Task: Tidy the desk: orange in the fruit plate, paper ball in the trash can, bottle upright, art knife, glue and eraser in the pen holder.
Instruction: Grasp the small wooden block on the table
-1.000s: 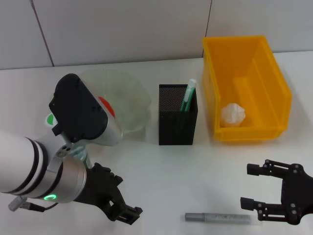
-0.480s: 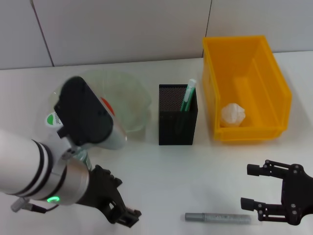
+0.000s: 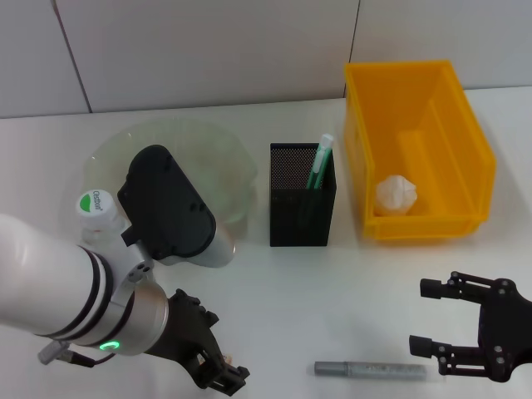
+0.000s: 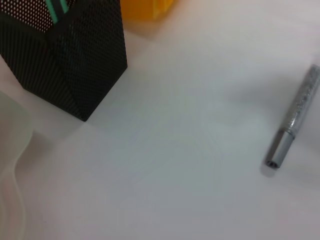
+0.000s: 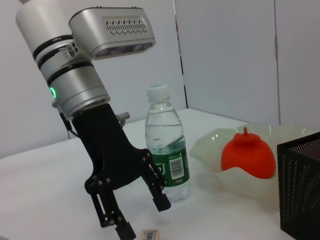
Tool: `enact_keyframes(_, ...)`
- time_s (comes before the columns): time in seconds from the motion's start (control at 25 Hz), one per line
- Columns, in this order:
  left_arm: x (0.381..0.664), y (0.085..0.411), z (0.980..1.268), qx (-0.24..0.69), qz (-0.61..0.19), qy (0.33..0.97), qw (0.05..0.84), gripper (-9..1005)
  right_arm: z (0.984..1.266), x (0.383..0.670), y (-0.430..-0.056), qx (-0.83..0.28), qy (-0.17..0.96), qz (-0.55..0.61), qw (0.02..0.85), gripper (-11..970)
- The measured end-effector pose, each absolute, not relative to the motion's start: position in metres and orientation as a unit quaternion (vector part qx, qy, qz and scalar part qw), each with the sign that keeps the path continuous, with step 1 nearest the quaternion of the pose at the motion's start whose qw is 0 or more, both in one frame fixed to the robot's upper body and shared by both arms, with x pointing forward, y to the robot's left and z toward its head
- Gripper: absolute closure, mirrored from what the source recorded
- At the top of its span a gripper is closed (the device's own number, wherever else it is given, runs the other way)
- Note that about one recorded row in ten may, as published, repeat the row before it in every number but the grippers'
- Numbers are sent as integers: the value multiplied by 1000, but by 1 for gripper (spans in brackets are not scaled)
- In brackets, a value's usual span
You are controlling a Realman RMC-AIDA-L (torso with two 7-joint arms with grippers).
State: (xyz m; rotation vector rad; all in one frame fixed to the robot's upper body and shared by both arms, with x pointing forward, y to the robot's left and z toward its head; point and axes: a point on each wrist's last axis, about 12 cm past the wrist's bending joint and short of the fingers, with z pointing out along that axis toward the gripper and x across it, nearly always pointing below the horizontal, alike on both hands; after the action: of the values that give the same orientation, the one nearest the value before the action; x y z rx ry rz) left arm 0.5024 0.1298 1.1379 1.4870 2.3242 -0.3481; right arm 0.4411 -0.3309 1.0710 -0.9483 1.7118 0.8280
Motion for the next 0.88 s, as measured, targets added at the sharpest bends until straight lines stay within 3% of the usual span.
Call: enact_keyframes(0.88, 507, 133, 1124, 522, -109, 830, 163, 190, 1069, 440, -330, -386, 706, 343, 484, 166)
